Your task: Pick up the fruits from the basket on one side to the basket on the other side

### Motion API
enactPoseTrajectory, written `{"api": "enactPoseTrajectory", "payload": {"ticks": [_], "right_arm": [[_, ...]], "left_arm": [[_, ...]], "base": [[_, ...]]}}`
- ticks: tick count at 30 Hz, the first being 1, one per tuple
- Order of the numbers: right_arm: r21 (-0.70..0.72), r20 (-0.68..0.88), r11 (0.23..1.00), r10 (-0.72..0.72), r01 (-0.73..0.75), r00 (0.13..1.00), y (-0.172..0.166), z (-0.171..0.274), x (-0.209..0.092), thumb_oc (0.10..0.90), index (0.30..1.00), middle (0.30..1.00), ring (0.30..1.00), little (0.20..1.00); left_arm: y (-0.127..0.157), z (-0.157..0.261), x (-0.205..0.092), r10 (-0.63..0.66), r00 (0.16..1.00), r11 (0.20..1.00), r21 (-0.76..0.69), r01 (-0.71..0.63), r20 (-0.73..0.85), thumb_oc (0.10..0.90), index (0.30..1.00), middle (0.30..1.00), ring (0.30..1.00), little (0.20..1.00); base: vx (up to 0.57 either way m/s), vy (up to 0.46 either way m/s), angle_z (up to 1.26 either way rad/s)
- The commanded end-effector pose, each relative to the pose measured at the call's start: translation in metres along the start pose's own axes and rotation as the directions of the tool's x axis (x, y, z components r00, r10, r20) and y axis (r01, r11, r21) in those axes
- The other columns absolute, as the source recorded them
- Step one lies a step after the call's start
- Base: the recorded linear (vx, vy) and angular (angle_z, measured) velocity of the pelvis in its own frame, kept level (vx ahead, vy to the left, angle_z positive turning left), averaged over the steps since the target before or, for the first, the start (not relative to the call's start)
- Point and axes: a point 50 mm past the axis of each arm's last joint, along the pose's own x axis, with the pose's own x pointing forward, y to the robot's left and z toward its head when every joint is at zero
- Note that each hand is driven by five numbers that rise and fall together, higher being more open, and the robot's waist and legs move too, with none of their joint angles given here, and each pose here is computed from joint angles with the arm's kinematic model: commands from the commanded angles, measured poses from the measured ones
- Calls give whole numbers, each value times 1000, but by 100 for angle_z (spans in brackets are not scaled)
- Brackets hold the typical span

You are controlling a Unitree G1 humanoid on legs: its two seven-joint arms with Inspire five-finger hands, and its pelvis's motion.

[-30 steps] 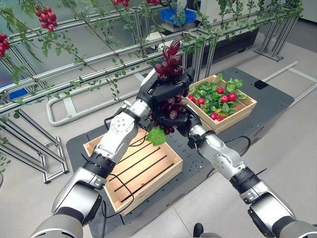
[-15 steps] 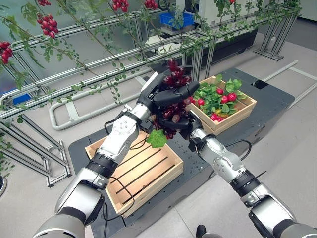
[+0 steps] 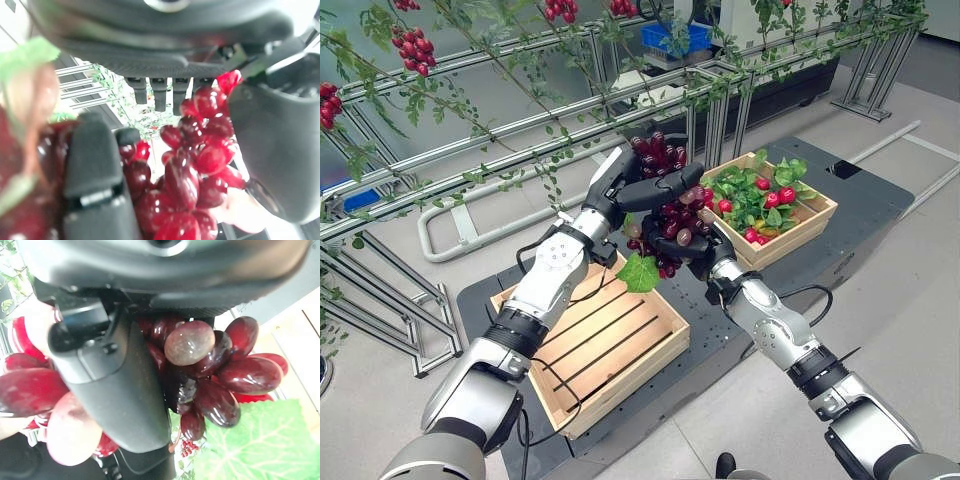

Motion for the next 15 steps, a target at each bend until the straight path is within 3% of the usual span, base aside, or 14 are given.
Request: {"api": "enactPoseTrajectory", "payload": {"ticks": [1, 10, 15], "right_arm": [[141, 327, 988, 16, -66, 945, 8, 57, 11, 400, 300, 300, 300, 300], [152, 312, 988, -13, -36, 950, -2, 52, 8, 400, 300, 300, 300, 300], [154, 316, 988, -39, -11, 948, -10, 51, 5, 400, 300, 300, 300, 300]], "left_arm": [[33, 63, 15, 64, 966, 994, 75, -85, 250, 800, 900, 900, 900, 900], [39, 81, 14, 87, 945, 991, 70, -114, 315, 800, 900, 900, 900, 900], [53, 84, 8, 202, 919, 969, 70, -238, 339, 800, 900, 900, 900, 900]], "base": [[0, 0, 0], [0, 0, 0], [3, -4, -3]]}}
